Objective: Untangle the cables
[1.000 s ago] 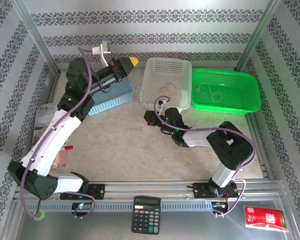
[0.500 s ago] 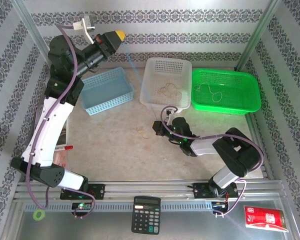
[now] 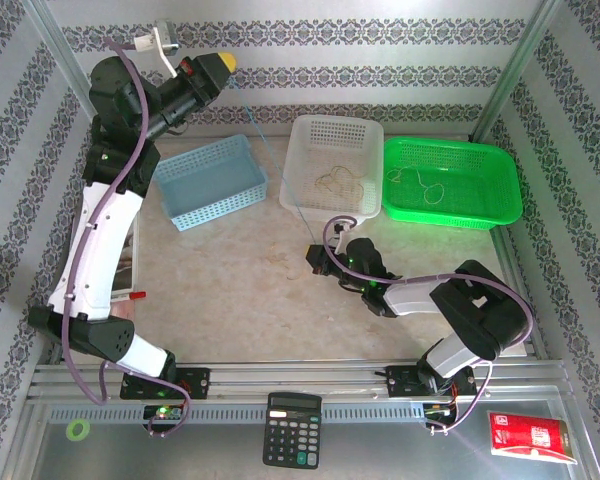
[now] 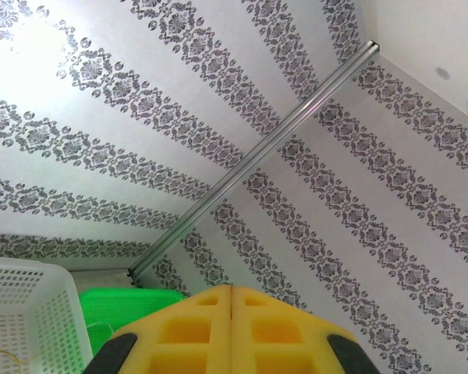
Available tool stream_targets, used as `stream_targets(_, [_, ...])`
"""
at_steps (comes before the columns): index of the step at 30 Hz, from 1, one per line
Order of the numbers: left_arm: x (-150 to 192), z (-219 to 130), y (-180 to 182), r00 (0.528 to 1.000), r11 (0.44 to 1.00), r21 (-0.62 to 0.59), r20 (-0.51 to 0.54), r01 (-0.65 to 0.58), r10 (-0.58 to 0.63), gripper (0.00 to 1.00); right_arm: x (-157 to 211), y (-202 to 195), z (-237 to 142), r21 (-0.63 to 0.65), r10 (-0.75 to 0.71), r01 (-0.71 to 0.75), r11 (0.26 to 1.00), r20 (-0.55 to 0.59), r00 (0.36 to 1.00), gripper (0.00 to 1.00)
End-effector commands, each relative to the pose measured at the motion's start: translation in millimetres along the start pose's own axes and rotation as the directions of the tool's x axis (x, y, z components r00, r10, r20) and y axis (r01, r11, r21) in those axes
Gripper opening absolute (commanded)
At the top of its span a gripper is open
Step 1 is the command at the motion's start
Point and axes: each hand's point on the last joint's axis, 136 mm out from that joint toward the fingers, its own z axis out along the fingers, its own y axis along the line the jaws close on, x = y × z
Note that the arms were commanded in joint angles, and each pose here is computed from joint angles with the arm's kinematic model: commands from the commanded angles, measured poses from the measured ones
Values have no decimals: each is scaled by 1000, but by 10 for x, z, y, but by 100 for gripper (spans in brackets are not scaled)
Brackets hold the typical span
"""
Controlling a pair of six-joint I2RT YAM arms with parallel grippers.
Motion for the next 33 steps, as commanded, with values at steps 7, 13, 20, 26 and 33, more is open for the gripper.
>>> stream_targets(7, [60, -1, -22, 1000, 996, 85, -11, -5, 6, 0, 144, -18, 98, -3, -14, 14, 1000, -49, 999, 28])
stream_targets(13, [132, 7, 44, 999, 997, 81, -33, -16, 19, 0, 106, 36, 78, -11, -21, 21, 1000, -44, 999, 46])
stream_targets(20, [-49, -54, 197, 995, 995, 4, -2, -95, 95, 0, 9, 172, 0, -26, -51, 50, 998, -41, 998, 60])
stream_targets(26, [-329, -163, 428, 986, 984, -88, 50, -154, 159, 0, -65, 303, -67, -33, -88, 86, 996, -55, 995, 62])
stream_targets(33, [-580, -176, 694, 977, 971, -159, 83, -180, 195, 0, -224, 493, -230, -40, -131, 130, 991, -37, 991, 62])
